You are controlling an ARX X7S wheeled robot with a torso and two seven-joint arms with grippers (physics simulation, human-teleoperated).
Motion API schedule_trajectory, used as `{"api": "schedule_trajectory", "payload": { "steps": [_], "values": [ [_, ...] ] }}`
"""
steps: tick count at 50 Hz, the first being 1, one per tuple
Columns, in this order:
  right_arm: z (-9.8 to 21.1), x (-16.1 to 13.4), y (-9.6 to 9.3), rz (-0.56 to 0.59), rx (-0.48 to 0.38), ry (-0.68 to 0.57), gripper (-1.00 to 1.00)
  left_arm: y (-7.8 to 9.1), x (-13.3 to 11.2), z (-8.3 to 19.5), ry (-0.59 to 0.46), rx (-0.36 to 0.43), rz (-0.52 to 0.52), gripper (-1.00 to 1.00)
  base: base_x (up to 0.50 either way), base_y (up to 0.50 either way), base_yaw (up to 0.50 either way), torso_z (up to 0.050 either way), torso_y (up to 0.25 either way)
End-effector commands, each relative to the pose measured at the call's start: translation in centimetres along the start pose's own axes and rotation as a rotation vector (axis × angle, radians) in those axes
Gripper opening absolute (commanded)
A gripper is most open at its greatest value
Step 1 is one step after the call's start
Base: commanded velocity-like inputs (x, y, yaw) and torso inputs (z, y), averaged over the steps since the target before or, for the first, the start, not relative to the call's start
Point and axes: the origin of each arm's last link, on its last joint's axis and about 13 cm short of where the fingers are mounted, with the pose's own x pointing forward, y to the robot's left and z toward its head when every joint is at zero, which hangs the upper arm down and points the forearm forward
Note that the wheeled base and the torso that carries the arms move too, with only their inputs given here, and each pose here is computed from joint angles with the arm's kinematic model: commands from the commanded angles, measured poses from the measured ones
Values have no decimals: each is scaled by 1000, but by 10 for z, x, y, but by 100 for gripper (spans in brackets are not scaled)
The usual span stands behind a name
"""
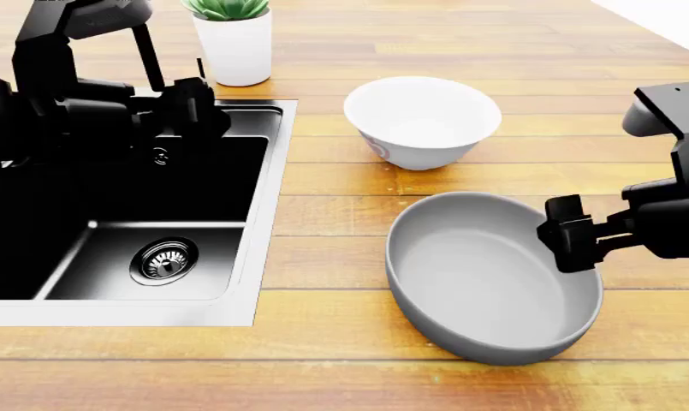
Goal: Stack the bowls in the sink.
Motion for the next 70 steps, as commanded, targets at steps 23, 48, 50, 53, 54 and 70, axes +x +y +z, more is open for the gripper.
{"api": "schedule_trajectory", "payload": {
  "steps": [23,48,50,53,54,70],
  "values": [
    [6,50,-14,-23,-199,184,100,6,7,-6,19,-9,12,100,0,0,0,0,0],
    [4,52,-12,-3,-225,171,-100,6,8,-3,11,-5,7,100,0,0,0,0,0],
    [10,46,-11,-2,-225,142,-100,6,7,-3,8,-5,6,100,0,0,0,0,0],
    [17,38,-11,-1,-226,106,-100,6,6,-3,4,-6,5,100,0,0,0,0,0],
    [20,35,-10,-2,-227,94,-100,6,6,-3,3,-6,5,100,0,0,0,0,0],
    [54,-6,-5,11,-265,-85,-100,3,-5,2,-17,1,9,100,0,0,0,0,0]
  ]
}}
